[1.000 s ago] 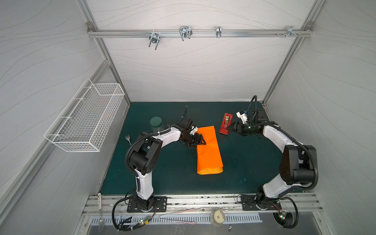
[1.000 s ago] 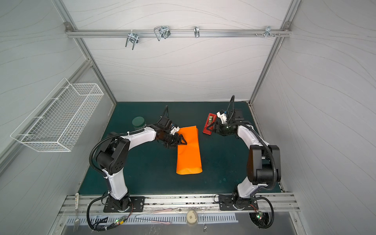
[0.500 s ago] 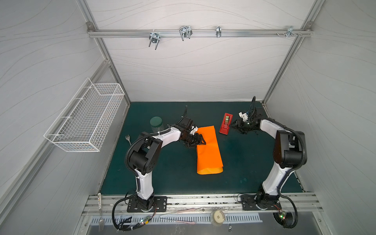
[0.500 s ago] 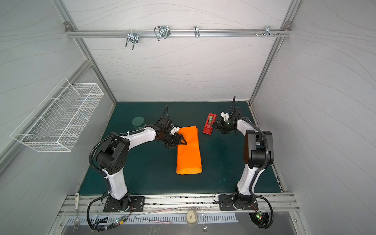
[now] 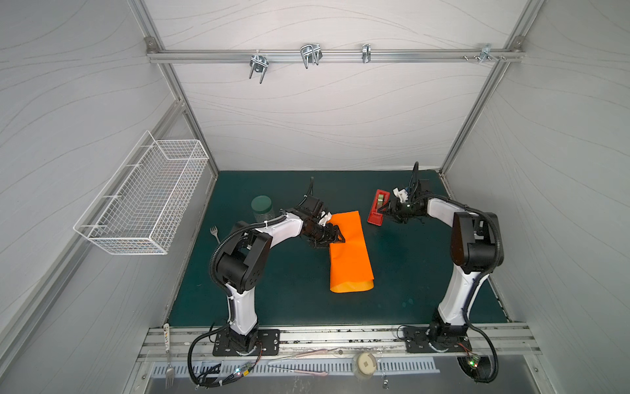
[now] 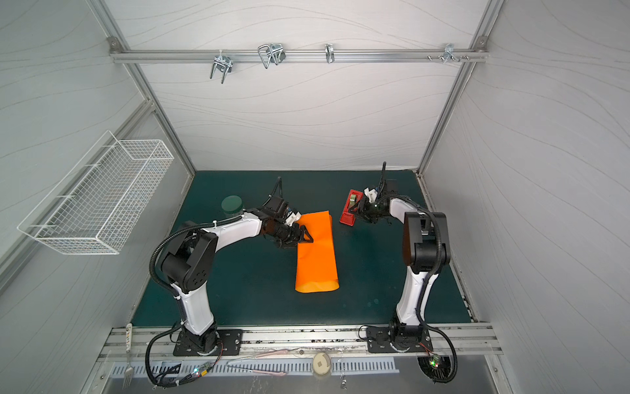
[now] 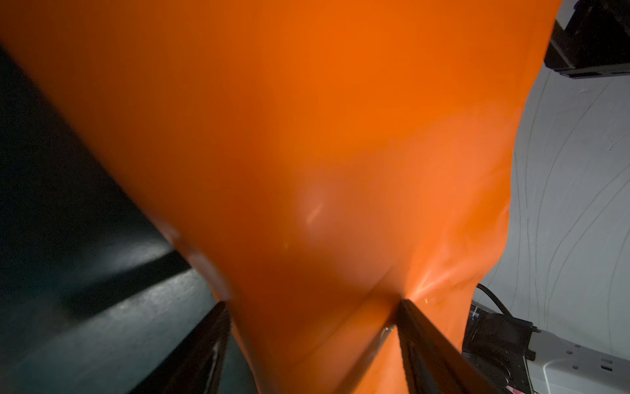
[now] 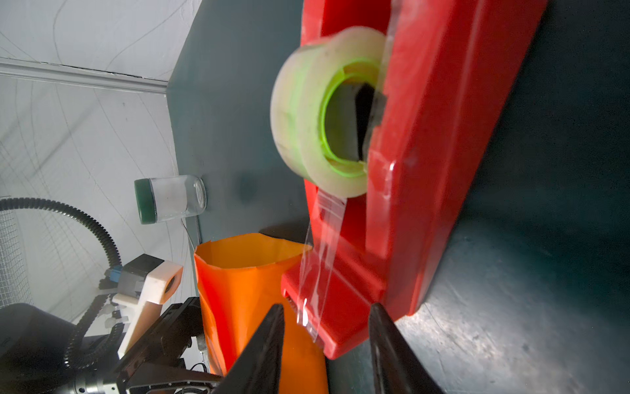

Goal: Wrap a gift box in wrapping paper
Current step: Tear off the tape with the cutter.

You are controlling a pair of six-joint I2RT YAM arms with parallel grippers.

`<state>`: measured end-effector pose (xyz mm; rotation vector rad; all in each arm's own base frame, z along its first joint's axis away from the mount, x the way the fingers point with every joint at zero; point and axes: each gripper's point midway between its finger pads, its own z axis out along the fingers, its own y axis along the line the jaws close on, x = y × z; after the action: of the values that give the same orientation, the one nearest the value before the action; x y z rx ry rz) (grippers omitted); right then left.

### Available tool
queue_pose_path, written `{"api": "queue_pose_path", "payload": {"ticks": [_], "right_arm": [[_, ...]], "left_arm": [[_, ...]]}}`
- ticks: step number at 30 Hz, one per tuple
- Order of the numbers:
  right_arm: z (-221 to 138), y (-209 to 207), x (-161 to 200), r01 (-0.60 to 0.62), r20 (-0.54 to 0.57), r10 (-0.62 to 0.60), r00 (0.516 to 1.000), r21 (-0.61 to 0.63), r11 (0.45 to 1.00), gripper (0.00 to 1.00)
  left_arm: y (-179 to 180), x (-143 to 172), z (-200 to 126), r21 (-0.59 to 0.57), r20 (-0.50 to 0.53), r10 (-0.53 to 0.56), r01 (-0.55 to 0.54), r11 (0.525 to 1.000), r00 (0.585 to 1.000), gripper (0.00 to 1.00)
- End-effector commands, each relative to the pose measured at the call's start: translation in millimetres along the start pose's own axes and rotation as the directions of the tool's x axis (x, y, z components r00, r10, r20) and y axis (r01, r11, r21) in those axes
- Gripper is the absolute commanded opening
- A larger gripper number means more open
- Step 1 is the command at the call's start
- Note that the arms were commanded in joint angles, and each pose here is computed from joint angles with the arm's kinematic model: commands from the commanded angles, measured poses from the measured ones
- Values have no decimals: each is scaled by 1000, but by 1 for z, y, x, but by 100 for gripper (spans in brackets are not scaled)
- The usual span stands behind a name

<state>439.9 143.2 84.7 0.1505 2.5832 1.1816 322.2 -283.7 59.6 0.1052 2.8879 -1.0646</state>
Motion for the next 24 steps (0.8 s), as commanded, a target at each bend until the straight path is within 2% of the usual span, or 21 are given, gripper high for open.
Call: {"api": "queue_pose_path", "payload": {"ticks": [1,15,24], "right_arm": [[6,0,-5,-3,1,3,1000,-7,1000,42],[19,-7,-9,-62,-2,62,998,-22,998,34],[31,-16,-4,-143,-10,142,990,-65,988,24]], "left_arm": [[44,8,18,-165,-14,-38,35,986,999,76],[43,6,16,-161,-11,-34,32,987,999,76],[43,6,15,-159,-6,-34,33,987,999,75]]}}
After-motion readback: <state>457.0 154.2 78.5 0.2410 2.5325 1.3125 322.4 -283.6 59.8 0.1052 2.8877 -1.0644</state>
